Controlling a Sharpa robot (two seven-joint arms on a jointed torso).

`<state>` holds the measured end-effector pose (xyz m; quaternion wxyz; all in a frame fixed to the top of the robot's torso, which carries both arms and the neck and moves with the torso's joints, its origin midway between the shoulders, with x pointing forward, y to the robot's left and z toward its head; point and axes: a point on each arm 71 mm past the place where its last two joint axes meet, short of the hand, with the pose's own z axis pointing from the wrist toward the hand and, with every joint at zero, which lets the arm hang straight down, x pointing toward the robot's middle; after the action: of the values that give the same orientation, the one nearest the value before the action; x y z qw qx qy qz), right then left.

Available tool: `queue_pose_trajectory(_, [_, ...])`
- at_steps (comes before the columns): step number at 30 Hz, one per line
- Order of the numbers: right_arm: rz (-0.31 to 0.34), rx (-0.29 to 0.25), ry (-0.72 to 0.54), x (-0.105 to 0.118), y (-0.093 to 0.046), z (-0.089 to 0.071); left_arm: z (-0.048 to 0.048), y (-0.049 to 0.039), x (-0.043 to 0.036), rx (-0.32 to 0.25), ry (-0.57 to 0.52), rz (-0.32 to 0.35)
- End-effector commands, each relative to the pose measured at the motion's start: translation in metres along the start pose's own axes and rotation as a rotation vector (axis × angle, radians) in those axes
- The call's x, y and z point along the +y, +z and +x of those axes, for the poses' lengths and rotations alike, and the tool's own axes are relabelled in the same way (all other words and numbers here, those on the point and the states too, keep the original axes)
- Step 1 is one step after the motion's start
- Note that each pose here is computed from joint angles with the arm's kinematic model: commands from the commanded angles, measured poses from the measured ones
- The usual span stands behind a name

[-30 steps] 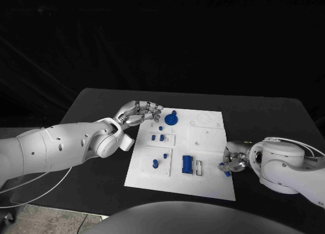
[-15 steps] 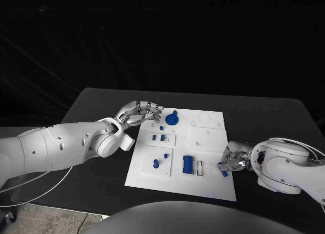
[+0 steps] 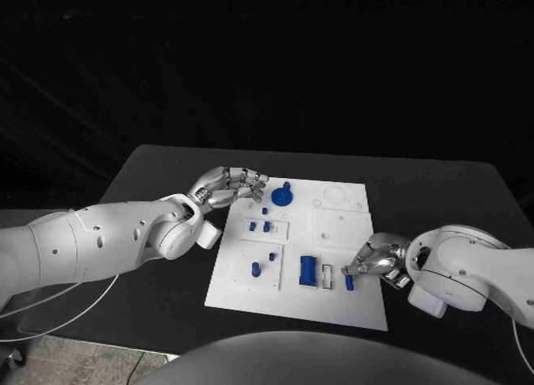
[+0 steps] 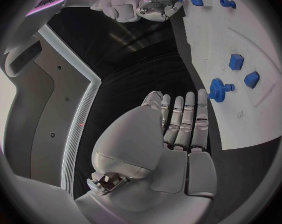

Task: Assemble the parts on the task board

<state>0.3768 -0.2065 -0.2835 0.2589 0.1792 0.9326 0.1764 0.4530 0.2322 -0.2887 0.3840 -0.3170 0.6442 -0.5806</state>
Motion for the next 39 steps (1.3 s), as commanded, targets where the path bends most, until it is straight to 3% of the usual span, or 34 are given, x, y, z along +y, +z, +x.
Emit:
queue_pose_trajectory(1, [-0.006, 0.041, 0.092, 0.002, 0.002, 0.003, 0.0031, 0.0008, -0.0003, 0.018, -0.016, 0.003])
queue_pose_trajectory(39, [-0.014, 0.060, 0.042, 0.018, 0.020, 0.014, 0.0054, 0.0018, 0.0002, 0.031, -0.024, -0.005])
